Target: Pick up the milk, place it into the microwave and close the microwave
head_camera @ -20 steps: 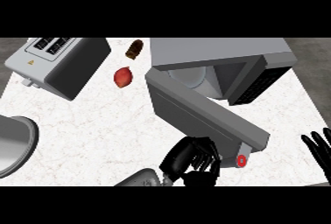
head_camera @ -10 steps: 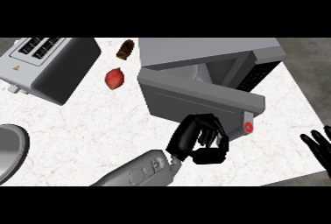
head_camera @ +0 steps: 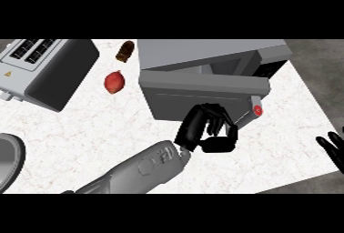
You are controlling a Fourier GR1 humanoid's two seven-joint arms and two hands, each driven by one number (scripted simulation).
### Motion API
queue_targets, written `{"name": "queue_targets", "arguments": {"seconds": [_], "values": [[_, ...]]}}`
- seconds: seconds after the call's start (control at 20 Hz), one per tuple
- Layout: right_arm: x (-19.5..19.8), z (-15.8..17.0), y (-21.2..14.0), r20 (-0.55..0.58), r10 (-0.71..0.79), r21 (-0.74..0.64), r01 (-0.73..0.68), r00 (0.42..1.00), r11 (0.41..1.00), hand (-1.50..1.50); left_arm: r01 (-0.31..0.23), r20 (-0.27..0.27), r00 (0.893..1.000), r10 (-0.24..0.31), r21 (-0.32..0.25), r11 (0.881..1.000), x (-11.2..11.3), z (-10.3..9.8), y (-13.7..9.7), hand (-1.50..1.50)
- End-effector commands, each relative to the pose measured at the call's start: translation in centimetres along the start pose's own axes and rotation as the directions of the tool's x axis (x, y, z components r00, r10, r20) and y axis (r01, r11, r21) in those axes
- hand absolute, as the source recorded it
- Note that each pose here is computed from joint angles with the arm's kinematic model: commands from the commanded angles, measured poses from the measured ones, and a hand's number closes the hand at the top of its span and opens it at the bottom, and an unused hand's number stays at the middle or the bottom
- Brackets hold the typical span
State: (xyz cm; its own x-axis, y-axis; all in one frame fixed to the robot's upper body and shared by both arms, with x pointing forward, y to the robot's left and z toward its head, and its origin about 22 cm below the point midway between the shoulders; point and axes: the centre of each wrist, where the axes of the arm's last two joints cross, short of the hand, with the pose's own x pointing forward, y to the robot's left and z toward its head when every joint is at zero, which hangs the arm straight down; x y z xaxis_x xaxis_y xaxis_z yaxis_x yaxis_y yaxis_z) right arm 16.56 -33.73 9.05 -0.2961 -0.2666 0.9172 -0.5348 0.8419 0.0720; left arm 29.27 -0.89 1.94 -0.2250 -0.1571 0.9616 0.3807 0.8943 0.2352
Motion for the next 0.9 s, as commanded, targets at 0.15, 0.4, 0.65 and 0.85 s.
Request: {"name": "queue_targets", "arguments": {"seconds": [0.15,0.4,0.65,0.85], "values": [[1.1,-0.5,-0.2,-0.004,0.011,-0.013,-0.011,1.0,1.0,-1.5,-0.044,0.031,0.999,0.042,0.089,0.995,1.7,-3.6,2.1,1.5],[1.9,-1.0,-0.7,0.019,0.028,-0.011,-0.028,0.999,1.0,-1.5,-0.072,0.018,0.997,0.071,0.127,0.989,1.6,-4.4,2.9,1.5],[2.2,-1.0,-0.8,0.012,0.011,-0.019,-0.011,1.0,1.0,-1.5,-0.115,0.022,0.993,0.114,0.129,0.985,1.3,-4.6,3.2,1.5],[2.2,-1.2,-0.6,0.023,0.005,-0.02,-0.004,1.0,1.0,-1.5,-0.153,-0.003,0.988,0.155,0.143,0.978,1.4,-5.1,3.7,1.5]]}}
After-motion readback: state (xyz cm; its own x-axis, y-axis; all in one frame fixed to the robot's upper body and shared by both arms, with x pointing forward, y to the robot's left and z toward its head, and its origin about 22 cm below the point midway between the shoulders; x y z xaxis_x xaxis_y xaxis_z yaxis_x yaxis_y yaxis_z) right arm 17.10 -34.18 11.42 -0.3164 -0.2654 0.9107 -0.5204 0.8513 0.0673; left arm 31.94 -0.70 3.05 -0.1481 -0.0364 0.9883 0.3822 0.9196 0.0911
